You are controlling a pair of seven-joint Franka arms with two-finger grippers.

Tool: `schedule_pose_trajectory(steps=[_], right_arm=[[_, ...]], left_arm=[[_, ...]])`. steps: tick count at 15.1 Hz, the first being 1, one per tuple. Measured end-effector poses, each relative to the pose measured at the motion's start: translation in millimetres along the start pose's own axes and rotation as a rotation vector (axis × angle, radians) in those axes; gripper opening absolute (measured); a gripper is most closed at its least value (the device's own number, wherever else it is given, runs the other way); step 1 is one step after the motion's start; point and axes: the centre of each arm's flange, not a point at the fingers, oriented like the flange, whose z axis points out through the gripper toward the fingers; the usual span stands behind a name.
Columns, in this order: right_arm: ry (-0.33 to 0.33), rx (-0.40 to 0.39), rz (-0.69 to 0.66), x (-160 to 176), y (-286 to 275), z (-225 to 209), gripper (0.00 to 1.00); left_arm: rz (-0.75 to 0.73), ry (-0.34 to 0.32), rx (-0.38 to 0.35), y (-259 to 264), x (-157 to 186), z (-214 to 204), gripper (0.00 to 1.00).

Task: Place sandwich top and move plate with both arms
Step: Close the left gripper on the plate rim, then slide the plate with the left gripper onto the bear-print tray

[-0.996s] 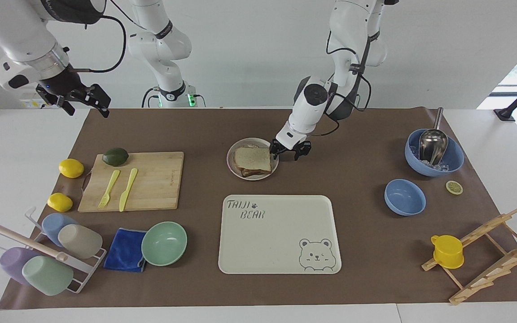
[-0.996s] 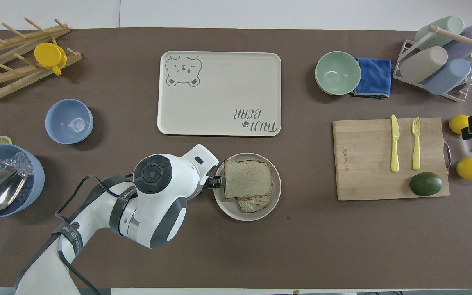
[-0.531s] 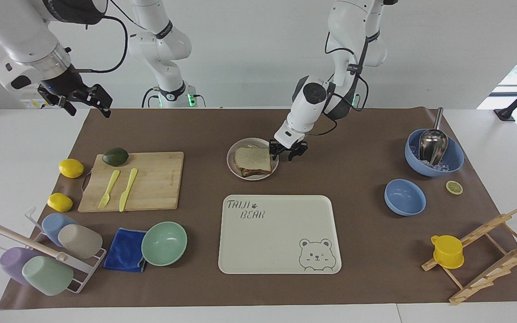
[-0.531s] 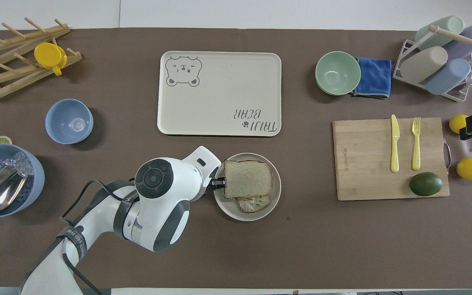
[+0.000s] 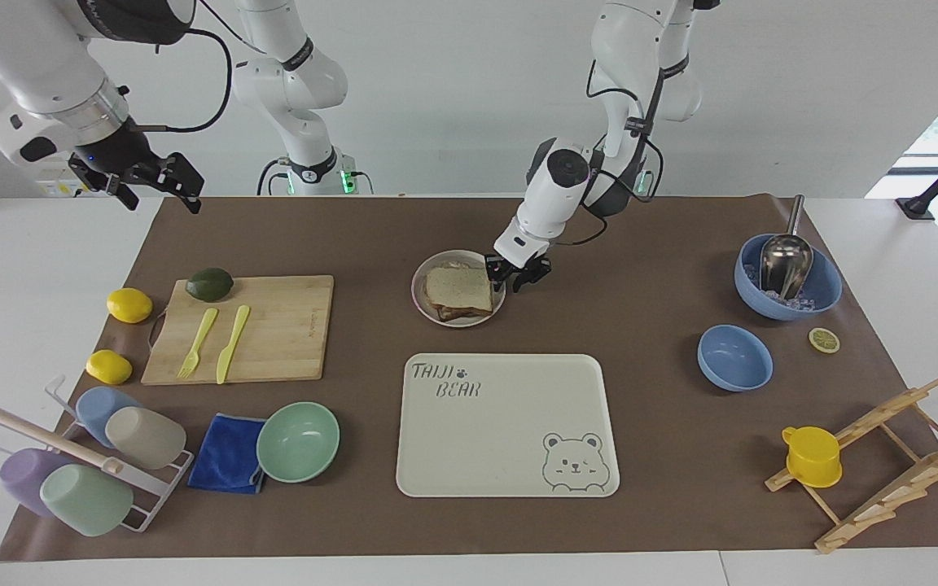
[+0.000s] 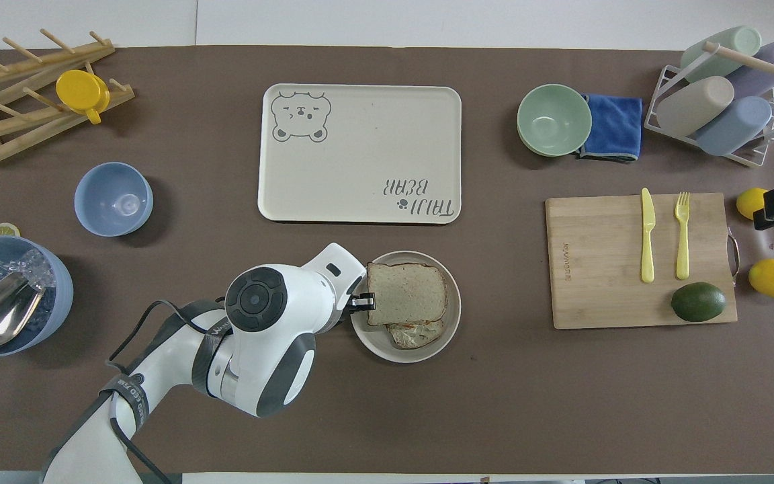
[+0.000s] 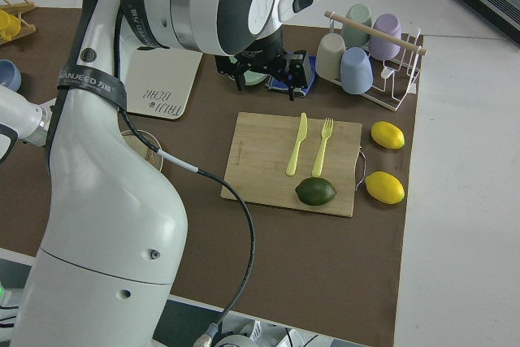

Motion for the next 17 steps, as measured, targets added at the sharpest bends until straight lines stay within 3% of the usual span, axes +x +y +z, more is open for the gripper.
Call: schedule_pose_trajectory(steps=[3,5,7,8,17], right_arm=[[0.000,0.000,0.000,0.0,0.0,0.0,1.00],[0.000,0.000,0.000,0.0,0.0,0.0,1.00],[0.000,0.000,0.000,0.0,0.0,0.0,1.00],[0.000,0.000,0.000,0.0,0.0,0.0,1.00],[0.000,0.000,0.000,0.0,0.0,0.0,1.00]], left_arm=[[-0.007,0.004,-0.012,3.1,-1.4,2.9,0.31],[-0.009,0.006,-0.020,5.6,-3.2,3.8,0.19],[-0.012,0.004,-0.020,4.9,-3.3,4.4,0.13],[-0.011,0.006,-0.025,6.5,-3.9,2.6,0.04],[-0.062,-0.028,-0.022,-7.3,16.4,-17.2,0.04]])
